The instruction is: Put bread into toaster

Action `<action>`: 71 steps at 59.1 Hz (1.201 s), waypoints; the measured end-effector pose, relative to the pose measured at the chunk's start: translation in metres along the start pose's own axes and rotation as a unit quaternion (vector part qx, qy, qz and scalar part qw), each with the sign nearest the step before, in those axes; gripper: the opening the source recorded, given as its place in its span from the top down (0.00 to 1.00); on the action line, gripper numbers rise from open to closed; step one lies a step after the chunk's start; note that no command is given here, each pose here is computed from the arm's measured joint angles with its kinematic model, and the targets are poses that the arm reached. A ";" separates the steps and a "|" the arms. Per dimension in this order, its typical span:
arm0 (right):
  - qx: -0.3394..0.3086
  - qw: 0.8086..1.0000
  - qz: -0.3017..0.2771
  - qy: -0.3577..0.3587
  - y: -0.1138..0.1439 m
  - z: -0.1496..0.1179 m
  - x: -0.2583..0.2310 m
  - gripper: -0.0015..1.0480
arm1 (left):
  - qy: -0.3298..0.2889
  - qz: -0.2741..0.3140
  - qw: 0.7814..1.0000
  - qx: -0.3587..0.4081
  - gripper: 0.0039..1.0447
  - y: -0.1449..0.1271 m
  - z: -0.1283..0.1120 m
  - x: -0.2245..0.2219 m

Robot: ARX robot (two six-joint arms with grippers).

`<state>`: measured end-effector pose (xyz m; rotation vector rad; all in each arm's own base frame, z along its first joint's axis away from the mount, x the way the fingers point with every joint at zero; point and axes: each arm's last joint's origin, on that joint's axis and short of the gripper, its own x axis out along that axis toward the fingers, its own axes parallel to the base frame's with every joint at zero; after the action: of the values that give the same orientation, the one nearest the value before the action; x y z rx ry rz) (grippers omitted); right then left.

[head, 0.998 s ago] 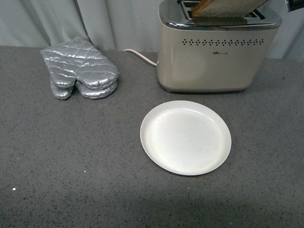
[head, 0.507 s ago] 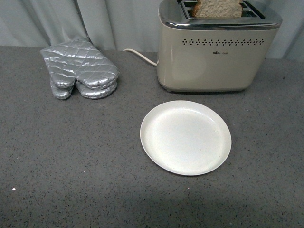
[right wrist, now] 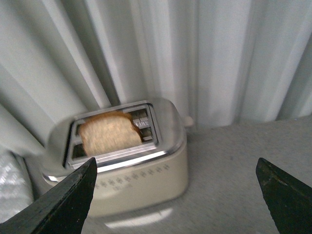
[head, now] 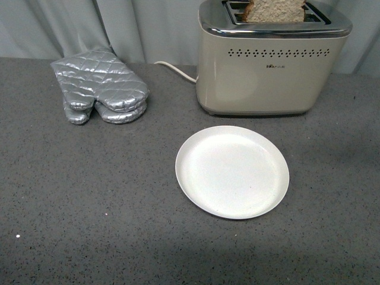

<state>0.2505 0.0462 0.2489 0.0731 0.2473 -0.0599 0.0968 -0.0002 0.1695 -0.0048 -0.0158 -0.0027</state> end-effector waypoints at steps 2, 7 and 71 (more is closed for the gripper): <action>-0.011 1.000 -0.002 0.011 -0.004 -0.010 -0.006 0.09 | 0.000 0.000 1.000 0.000 0.06 0.000 0.000 0.000; -0.045 0.998 -0.008 0.031 -0.014 -0.036 -0.025 0.09 | 0.000 0.000 1.000 0.000 0.06 0.000 0.000 0.000; -0.041 0.991 0.030 -0.127 -0.060 -0.106 -0.106 0.99 | 0.000 0.000 1.000 0.000 0.06 0.000 0.000 0.000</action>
<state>0.1183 0.0002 0.1682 -0.0097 -0.0074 0.0007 0.0968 -0.0002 0.1695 -0.0048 -0.0154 -0.0027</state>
